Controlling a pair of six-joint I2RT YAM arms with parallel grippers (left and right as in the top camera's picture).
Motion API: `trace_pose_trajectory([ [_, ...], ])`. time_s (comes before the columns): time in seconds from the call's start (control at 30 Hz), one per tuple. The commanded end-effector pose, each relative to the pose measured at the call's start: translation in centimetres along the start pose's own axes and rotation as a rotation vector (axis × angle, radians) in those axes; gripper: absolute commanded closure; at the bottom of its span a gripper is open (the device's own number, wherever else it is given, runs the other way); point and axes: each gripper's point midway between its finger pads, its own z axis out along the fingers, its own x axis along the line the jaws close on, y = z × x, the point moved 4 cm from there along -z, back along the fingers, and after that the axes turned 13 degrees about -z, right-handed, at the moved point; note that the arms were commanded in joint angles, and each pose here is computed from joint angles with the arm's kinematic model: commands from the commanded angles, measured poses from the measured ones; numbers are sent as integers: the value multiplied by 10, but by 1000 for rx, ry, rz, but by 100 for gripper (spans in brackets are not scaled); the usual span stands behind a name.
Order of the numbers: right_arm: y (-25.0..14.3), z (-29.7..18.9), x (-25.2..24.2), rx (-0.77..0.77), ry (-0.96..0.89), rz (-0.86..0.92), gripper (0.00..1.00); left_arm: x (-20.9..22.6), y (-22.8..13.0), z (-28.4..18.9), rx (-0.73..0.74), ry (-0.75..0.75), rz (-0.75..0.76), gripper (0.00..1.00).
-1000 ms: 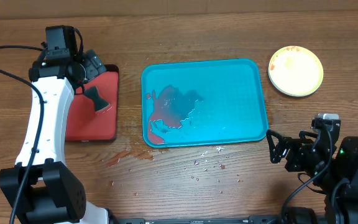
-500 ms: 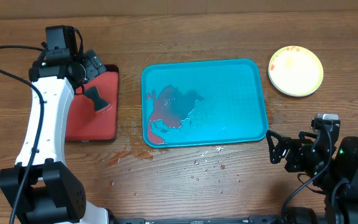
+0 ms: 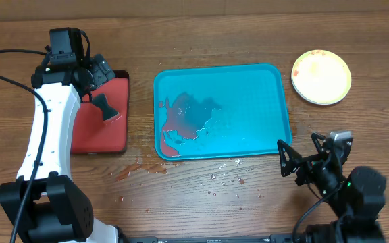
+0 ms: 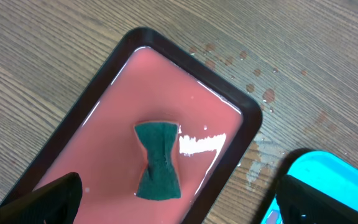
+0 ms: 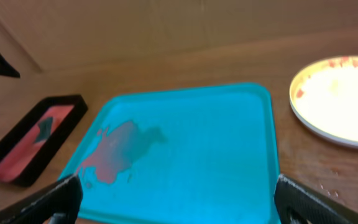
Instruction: Clean dirty plates on tray and stack at the side
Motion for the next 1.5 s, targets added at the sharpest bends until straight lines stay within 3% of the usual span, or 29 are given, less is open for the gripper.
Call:
trace_pose_trajectory([
  [0.0,-15,6,4,-89,32,-42,0,-1,2,2,3,-1,-4,0],
  [0.37,-29,5,7,-289,30,-129,0,-1,2,2,3,-1,-4,0],
  [0.97,-24,8,-13,-398,-113,-147,0,-1,2,2,3,-1,-4,0],
  [1.2,-25,8,-22,-397,-175,-134,0,-1,1,2,3,-1,-4,0],
  [1.47,-48,11,-43,-283,-321,-79,0,-1,1,2,3,-1,-4,0],
])
